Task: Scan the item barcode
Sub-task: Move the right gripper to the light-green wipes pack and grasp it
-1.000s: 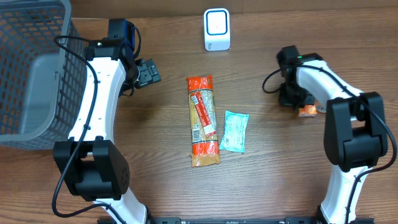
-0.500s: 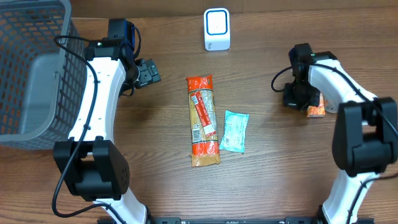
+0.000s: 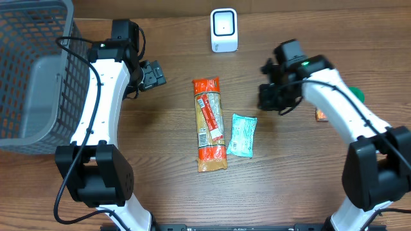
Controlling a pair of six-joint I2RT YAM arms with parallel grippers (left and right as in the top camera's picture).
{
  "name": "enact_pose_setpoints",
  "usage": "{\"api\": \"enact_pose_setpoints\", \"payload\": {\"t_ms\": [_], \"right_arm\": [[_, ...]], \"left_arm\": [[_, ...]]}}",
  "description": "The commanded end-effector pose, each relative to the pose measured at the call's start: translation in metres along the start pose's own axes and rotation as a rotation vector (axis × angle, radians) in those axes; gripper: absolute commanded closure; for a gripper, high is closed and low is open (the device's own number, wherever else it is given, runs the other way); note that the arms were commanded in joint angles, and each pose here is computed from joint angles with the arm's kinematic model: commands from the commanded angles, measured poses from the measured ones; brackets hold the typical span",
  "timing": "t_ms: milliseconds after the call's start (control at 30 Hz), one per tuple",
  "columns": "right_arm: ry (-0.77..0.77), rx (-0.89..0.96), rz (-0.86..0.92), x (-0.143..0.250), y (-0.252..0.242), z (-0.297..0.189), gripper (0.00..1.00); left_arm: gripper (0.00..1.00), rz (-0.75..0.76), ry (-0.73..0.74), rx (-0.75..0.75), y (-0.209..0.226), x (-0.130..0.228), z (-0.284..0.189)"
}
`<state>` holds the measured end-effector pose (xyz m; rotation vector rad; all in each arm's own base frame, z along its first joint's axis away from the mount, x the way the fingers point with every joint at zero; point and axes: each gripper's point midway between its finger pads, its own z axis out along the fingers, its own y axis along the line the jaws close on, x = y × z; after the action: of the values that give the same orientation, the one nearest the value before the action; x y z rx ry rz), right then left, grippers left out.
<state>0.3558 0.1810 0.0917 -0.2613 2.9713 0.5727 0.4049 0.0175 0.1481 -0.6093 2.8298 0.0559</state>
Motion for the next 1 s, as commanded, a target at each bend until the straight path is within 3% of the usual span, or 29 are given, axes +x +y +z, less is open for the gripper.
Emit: {"api": "enact_pose_setpoints", "payload": {"t_ms": [0, 300, 467, 633, 767, 967], "right_arm": [[-0.005, 0.009, -0.112, 0.009, 0.027, 0.022, 0.88], [-0.075, 0.171, -0.173, 0.027, 0.034, 0.07, 0.87], [-0.085, 0.373, -0.137, 0.035, -0.007, 0.071, 0.85], [-0.065, 0.539, 0.042, 0.046, -0.055, 0.053, 0.88], [-0.021, 0.528, 0.161, 0.056, -0.07, 0.049, 0.89], [0.084, 0.312, 0.218, 0.07, -0.043, 0.06, 0.85]], "left_arm": [[0.0, 0.022, -0.037, 0.016, -0.004, -0.005, -0.013], [0.0, 0.022, -0.036, 0.016, -0.004, -0.005, -0.013], [0.0, 0.023, -0.036, 0.016, -0.004, -0.005, -0.013], [0.0, 0.023, -0.036, 0.016, -0.004, -0.005, -0.013], [0.0, 0.023, -0.037, 0.016, -0.004, -0.005, -0.013], [0.0, 0.023, -0.036, 0.016, -0.004, -0.005, -0.013]]}}
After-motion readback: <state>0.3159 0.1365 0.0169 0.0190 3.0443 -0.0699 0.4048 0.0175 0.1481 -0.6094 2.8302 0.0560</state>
